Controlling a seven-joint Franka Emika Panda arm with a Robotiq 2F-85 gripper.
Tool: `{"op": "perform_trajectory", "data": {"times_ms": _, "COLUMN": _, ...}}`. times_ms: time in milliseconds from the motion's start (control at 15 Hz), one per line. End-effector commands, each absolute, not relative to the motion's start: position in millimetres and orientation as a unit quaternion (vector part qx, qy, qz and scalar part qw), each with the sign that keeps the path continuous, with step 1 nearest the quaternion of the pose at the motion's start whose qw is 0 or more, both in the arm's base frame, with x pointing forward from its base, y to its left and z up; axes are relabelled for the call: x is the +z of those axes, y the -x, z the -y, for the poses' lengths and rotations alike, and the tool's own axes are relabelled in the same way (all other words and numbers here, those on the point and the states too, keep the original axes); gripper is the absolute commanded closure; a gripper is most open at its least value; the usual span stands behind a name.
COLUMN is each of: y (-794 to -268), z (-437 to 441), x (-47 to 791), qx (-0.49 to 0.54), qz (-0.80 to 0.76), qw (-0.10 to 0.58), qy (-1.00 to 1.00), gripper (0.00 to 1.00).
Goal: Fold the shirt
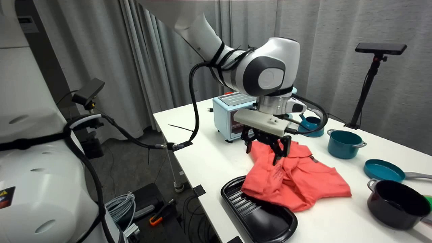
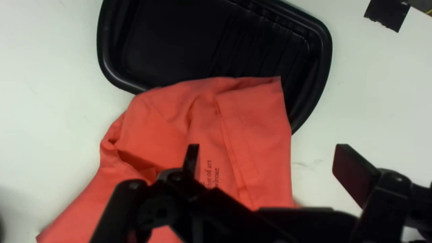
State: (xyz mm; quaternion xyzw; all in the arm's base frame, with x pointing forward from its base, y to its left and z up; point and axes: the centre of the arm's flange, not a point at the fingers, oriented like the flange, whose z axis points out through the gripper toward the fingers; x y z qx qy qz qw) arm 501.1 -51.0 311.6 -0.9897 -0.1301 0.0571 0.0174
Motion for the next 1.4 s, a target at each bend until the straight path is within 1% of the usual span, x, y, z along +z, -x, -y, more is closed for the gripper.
{"op": "perform_trajectory", "data": {"times_ms": 0, "y": -476, "z": 71, "x": 298, "qx": 0.044, "qz": 0.123, "qw": 0.043, "qy": 0.990, "gripper": 0.00}}
{"op": "perform_trajectory", "data": {"times_ms": 333, "y": -464, "z": 87, "x": 268, "qx": 0.022, "qz": 0.112, "qw": 0.064, "qy": 0.991, "gripper": 0.00}}
{"op": "perform_trajectory", "data": {"times_ms": 733, "y": -453, "z": 85, "x": 234, "qx": 0.010, "qz": 0.112, "qw": 0.094, "qy": 0.989, "gripper": 0.00}}
{"op": "perform_trajectory", "data": {"times_ms": 1333, "y": -463, "z": 80, "x": 187, "qx": -0.001, "qz": 0.118, "qw": 0.110, "qy": 0.987, "gripper": 0.00}}
